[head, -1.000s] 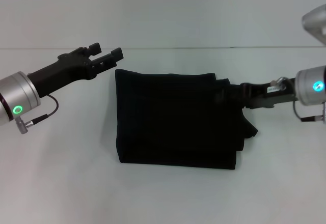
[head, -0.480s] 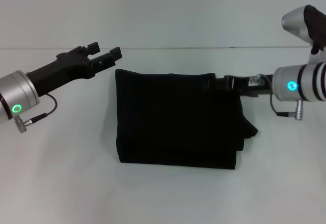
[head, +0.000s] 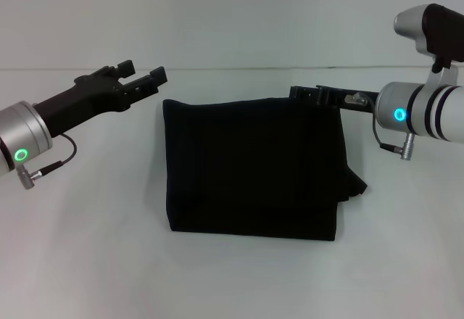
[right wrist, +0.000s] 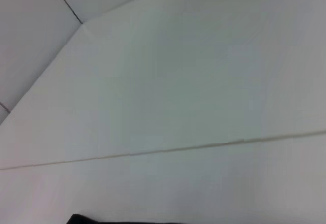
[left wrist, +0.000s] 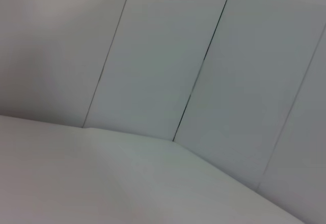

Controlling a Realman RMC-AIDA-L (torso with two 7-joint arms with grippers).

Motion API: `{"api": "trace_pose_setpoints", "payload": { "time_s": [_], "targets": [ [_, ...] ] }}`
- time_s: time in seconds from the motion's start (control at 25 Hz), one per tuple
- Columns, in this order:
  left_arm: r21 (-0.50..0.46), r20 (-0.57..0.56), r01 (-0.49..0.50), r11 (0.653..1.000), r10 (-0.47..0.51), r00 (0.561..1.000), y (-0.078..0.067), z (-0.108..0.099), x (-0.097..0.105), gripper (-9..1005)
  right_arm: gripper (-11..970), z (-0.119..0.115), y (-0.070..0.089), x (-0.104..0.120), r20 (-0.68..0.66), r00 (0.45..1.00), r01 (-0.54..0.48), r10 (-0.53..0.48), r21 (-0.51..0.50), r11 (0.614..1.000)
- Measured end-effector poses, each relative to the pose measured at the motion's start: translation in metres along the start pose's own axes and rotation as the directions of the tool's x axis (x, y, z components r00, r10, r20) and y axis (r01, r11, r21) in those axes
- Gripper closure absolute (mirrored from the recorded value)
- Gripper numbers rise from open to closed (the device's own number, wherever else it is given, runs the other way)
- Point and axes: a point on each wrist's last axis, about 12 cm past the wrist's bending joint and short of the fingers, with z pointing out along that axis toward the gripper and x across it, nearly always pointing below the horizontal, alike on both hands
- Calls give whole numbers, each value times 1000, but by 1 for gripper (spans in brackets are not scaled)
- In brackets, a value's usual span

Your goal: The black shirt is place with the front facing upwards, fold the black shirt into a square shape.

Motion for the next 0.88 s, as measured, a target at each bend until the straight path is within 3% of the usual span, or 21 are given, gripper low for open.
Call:
{"api": "trace_pose_setpoints", "payload": {
  "time_s": [0.16,0.52,0.72,0.88],
  "targets": [
    [-5,0,2,1000,-2,1000,0,-1,1,153,184,-2,-5,0,23,999,38,-38,22,999],
    [-5,-1,9,1000,-9,1000,0,-2,3,153,184,-16,-27,2,79,997,15,-20,63,998],
    [0,-1,12,1000,-12,1000,-1,-1,3,153,184,-38,-39,1,34,999,-30,31,-40,999],
    [-4,-7,8,1000,-8,1000,0,-2,3,153,183,-60,-44,5,-150,985,-104,82,-150,983]
  ]
}}
